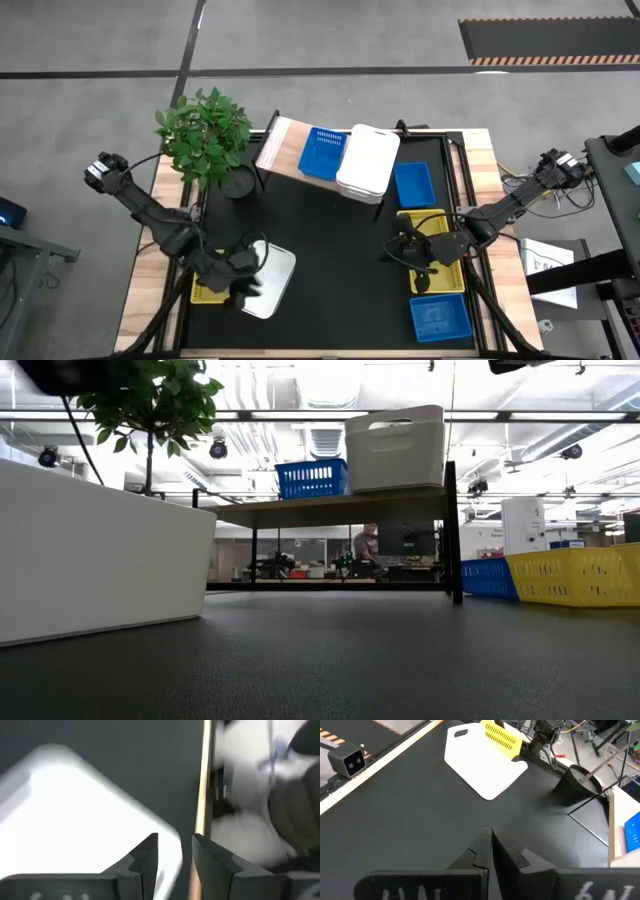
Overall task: Stack baskets on shelf by color
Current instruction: Put the left yellow bin on the shelf
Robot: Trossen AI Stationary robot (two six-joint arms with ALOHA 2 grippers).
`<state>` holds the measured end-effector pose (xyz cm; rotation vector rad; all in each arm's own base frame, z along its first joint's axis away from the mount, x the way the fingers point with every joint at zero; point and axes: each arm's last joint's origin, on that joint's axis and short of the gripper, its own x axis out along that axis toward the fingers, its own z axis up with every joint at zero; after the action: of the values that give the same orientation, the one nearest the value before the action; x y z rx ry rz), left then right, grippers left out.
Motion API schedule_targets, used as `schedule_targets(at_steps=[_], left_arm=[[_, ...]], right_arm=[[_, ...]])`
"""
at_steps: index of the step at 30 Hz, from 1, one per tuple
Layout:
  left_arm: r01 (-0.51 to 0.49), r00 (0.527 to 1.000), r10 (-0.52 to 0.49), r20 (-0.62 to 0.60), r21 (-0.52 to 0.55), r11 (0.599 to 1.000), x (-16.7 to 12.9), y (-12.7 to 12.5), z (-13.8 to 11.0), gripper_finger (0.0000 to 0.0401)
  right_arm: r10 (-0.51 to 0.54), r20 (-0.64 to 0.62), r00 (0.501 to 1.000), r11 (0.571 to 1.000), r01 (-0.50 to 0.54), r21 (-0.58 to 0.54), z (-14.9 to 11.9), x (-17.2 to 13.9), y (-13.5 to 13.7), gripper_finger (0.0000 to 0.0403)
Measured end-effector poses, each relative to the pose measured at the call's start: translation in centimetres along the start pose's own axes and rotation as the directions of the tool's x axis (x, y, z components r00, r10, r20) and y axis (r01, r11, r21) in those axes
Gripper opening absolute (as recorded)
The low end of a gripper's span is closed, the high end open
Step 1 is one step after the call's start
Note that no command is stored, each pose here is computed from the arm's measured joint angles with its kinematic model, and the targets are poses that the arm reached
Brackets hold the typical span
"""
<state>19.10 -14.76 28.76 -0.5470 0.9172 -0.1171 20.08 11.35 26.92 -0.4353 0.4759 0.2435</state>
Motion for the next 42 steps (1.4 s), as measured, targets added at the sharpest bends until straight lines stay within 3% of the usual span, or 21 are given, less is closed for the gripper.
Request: schedule_targets(at_steps=[3,7,14,19,22,29,35,42], left_arm=[[-0.027,0.984,0.008,-0.179,-0.099,0.995,-0.4,0.0,-1.4,0.0105],[-0.121,0.95,0.092,-0.3,-0.078,0.99,-0.4,0.8,-3.6,0.0105],[-0.153,0.902,0.153,-0.403,0.033,0.988,0.6,1.6,-6.9,0.0099],[-0.159,0.854,0.13,-0.504,-0.015,0.987,0.9,0.9,-8.3,0.0067],[-0.172,0.854,0.113,-0.508,-0.071,0.983,1.3,0.2,-8.6,0.0048],[-0.203,0.82,0.179,-0.544,0.016,0.979,3.9,-0.2,-9.7,0.0028],[-0.234,0.787,0.205,-0.582,0.026,0.972,4.4,0.0,-10.0,0.0052],[-0.177,0.809,0.174,-0.562,0.049,0.983,3.5,-0.5,-9.5,0.0136]], right_arm=[[0.0,0.0,1.0,1.0,0.0,-0.007,0.0,0.0,0.0,0.0009],[0.0,0.0,1.0,1.0,0.0,-0.008,0.0,0.0,0.0,0.0009],[0.002,-0.01,1.0,1.0,-0.002,-0.018,-0.1,0.0,0.0,0.0009],[0.005,-0.028,1.0,1.0,-0.006,-0.011,-0.3,0.0,0.1,0.0009],[0.005,-0.029,1.0,1.0,-0.005,-0.011,-0.3,0.0,0.1,0.0009],[0.006,-0.033,0.999,1.0,-0.006,0.007,-0.4,0.0,0.1,0.0009],[0.006,-0.036,0.999,1.0,-0.006,0.007,-0.5,0.1,0.1,0.0009],[0.006,-0.035,0.999,1.0,-0.006,0.013,-0.5,0.1,0.1,0.0009]])
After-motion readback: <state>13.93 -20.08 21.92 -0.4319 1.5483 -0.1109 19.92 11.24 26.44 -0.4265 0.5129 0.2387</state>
